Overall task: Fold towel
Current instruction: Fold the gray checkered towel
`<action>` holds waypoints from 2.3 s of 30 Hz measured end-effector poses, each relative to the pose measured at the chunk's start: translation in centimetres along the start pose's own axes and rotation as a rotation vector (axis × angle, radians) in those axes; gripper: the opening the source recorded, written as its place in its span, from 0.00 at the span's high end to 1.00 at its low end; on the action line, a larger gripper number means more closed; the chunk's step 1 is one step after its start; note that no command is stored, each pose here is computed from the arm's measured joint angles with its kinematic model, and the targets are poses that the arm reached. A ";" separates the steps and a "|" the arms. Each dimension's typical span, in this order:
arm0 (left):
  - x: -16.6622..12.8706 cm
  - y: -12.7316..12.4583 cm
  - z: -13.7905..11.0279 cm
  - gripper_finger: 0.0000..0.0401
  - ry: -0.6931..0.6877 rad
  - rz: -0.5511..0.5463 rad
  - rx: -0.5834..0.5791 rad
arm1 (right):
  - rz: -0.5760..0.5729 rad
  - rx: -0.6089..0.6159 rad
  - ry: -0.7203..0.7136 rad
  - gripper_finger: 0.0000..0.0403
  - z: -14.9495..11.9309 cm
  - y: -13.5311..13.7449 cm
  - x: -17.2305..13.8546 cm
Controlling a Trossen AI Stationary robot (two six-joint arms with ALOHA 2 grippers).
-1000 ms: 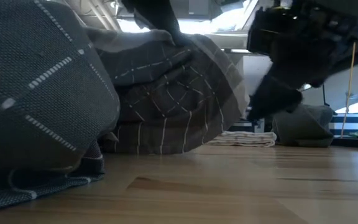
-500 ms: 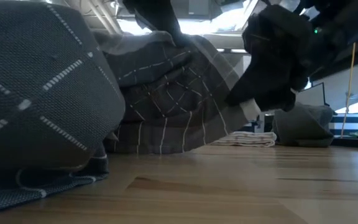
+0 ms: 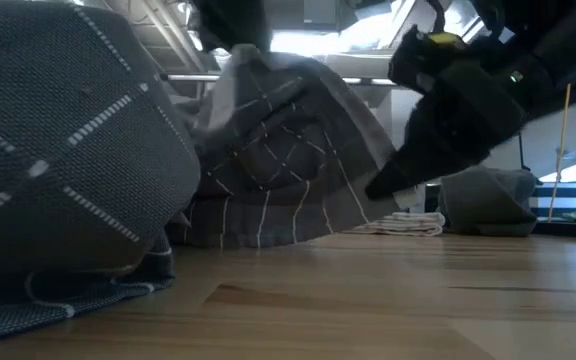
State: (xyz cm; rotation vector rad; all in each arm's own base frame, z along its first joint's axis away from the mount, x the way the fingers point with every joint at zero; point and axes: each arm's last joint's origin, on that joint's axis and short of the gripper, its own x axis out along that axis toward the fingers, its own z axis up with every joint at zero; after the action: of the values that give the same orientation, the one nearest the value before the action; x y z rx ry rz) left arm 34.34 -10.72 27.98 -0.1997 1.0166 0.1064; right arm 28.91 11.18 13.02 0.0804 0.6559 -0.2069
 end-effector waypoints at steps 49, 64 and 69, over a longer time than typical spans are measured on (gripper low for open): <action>-17.0 -0.5 -5.2 0.99 -0.491 0.410 0.217 | -0.297 -0.216 -0.006 1.00 11.5 -3.5 -16.2; -10.3 -0.6 -8.5 0.69 -0.016 0.067 -0.190 | -0.332 -0.125 0.243 1.00 4.3 -4.5 -12.7; -6.6 -2.9 -12.2 0.65 0.025 0.129 -0.250 | -0.337 -0.117 0.259 1.00 3.4 -4.6 -12.3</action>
State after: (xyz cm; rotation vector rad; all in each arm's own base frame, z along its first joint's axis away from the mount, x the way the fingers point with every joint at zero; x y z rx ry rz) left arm 21.23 -16.12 27.68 -0.3643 1.0394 0.3498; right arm 20.44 8.21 23.19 -0.1189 0.9379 -0.4878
